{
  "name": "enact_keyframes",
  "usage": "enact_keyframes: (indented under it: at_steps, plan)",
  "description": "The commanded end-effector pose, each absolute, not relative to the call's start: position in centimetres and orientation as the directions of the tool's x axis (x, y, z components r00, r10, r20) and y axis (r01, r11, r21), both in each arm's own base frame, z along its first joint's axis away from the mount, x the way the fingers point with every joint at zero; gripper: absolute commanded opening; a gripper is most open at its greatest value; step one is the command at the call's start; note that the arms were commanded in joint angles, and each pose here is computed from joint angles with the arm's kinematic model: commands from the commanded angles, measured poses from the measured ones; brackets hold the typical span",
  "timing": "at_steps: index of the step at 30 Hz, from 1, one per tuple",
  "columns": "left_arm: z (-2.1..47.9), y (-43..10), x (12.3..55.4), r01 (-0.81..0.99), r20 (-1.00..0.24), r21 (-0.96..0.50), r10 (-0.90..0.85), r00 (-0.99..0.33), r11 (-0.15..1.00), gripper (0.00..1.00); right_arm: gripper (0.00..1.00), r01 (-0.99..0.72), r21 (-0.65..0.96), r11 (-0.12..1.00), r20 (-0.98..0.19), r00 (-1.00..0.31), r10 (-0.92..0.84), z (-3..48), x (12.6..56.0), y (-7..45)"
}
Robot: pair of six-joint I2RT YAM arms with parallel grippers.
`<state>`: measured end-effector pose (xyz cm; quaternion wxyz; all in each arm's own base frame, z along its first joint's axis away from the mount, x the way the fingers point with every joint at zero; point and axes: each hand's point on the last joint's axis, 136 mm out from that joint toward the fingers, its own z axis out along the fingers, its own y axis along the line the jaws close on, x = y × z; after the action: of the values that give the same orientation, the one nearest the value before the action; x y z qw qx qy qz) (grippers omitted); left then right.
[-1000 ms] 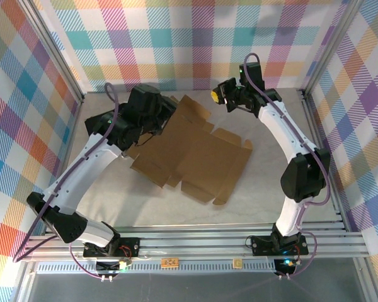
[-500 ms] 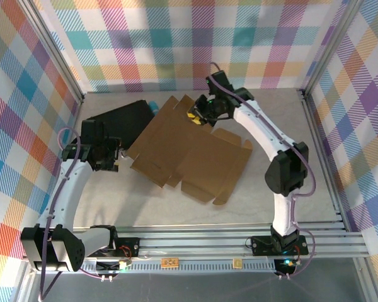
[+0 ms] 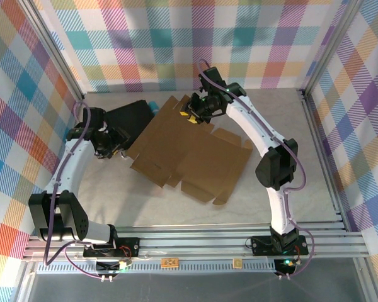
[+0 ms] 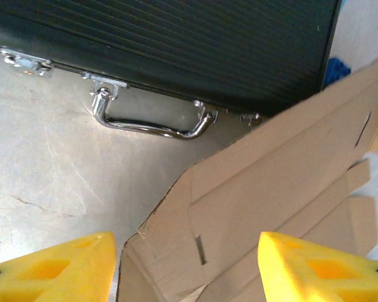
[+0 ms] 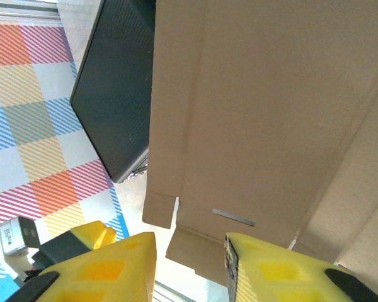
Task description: Fold the paper box
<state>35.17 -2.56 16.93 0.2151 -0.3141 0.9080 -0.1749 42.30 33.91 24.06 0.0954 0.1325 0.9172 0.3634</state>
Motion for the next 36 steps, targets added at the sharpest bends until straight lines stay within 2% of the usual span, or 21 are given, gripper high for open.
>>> enact_keyframes:
  at_steps: [1,10,16,21,26,28,33,36]
  plan:
    - [14.9,-3.8,34.2,-0.366,-0.301,-0.354,-0.475,-0.827,0.860,0.60,0.35,0.170,0.691,0.703,-0.053,-0.957,0.284,23.6,42.2,33.9]
    - [12.1,-3.1,33.7,-0.308,-0.269,-0.213,-0.358,-0.894,0.927,0.61,0.35,0.170,0.709,0.685,-0.042,-0.959,0.281,24.1,42.4,34.2]
    - [10.9,-3.6,34.0,-0.291,-0.259,-0.240,-0.350,-0.900,0.926,0.61,0.35,0.173,0.712,0.681,-0.034,-0.959,0.280,23.9,42.5,34.3]
    - [10.1,-4.3,34.9,-0.294,-0.249,-0.262,-0.359,-0.899,0.919,0.47,0.33,0.175,0.718,0.674,-0.032,-0.959,0.283,24.0,42.7,34.4]
    - [10.2,-5.1,35.7,-0.284,-0.250,-0.240,-0.342,-0.906,0.928,0.39,0.30,0.176,0.718,0.673,-0.028,-0.959,0.281,23.8,42.8,34.5]
    - [10.4,-5.4,36.0,-0.277,-0.259,-0.221,-0.330,-0.908,0.935,0.32,0.30,0.179,0.716,0.675,-0.026,-0.959,0.281,23.7,42.7,34.4]
    - [11.3,-5.4,36.7,-0.249,-0.303,-0.083,-0.262,-0.916,0.965,0.01,0.29,0.184,0.710,0.679,-0.031,-0.956,0.292,23.9,42.8,34.0]
    - [12.9,-6.2,37.4,-0.197,-0.362,-0.021,-0.191,-0.913,0.980,0.00,0.29,0.192,0.708,0.680,-0.040,-0.950,0.311,24.2,43.0,33.4]
